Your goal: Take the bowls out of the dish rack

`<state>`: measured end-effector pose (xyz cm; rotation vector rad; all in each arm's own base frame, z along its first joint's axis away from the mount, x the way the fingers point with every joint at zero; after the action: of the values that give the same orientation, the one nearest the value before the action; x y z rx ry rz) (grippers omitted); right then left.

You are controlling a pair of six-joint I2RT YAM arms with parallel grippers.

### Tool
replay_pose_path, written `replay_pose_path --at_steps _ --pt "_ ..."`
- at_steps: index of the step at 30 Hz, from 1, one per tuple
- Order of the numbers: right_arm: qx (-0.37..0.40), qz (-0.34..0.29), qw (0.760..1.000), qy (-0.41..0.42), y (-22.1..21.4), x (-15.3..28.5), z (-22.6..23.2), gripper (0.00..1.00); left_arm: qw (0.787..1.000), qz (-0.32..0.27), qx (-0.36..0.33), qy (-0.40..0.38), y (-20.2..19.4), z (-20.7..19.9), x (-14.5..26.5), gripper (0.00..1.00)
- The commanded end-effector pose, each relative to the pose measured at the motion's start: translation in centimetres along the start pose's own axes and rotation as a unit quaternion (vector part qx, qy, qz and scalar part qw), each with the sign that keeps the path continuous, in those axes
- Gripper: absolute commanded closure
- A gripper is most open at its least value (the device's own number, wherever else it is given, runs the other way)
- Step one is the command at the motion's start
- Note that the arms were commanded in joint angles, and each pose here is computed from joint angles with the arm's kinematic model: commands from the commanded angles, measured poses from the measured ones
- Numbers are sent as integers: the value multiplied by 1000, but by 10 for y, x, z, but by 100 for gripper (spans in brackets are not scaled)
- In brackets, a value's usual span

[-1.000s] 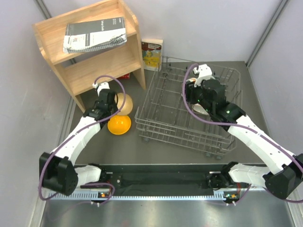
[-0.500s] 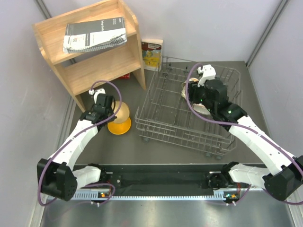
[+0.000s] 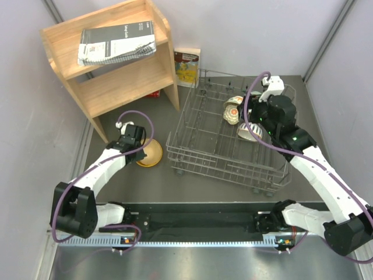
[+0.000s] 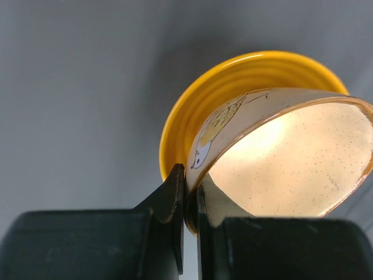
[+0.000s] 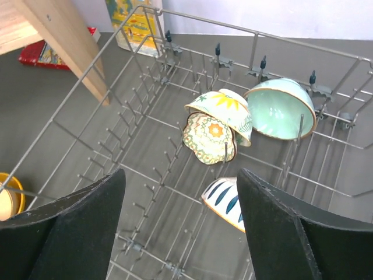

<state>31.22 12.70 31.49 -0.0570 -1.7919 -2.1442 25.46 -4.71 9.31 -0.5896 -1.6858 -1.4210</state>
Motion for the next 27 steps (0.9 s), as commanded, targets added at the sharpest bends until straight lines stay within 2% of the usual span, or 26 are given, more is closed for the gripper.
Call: replay_pose_path --at_steps 1,2,3,5,6,8,9,11,18,22,27 --pt "-19 -1 1000 -18 -3 -8 -6 23 999 -28 16 -18 17 -9 1 98" --pt "-17 5 999 -28 -6 -9 -9 23 999 -30 17 -19 18 -9 1 88" --pt "-8 10 999 -34 -8 -11 -12 23 999 -37 21 -21 21 -9 5 82" --pt "-3 18 999 -33 -8 -10 -10 23 998 -45 24 -25 24 -9 10 75" --pt "-2 17 999 -30 -8 -9 -10 23 997 -62 30 -25 30 -7 17 65" --pt "-2 20 999 -46 -11 -6 -16 23 995 -85 38 -26 37 -4 27 54" --pt "0 23 998 -58 -14 -6 -20 23 993 -107 45 -26 44 -1 36 43" --pt "14 45 995 -84 -30 -5 -30 23 990 -131 52 -27 53 2 47 38" --pt "78 140 976 -147 -94 -8 -43 19 980 -184 64 -31 80 5 74 36" --pt "145 132 964 -178 -98 -12 -33 16 980 -185 60 -36 82 2 70 38" --pt "181 156 944 -229 -108 -25 -45 13 984 -162 57 -41 70 0 62 41"
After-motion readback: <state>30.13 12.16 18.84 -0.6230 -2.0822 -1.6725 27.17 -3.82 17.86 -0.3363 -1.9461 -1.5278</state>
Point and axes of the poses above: each gripper's point midway between its finger pads, its own x axis back along the fingers, its own z axis along the line the jaws close on, y = z × x, the point moved 3 cm from there along x, back along the fingers, and after that the axes turned 4 degrees about -x, right-handed, at the moved point
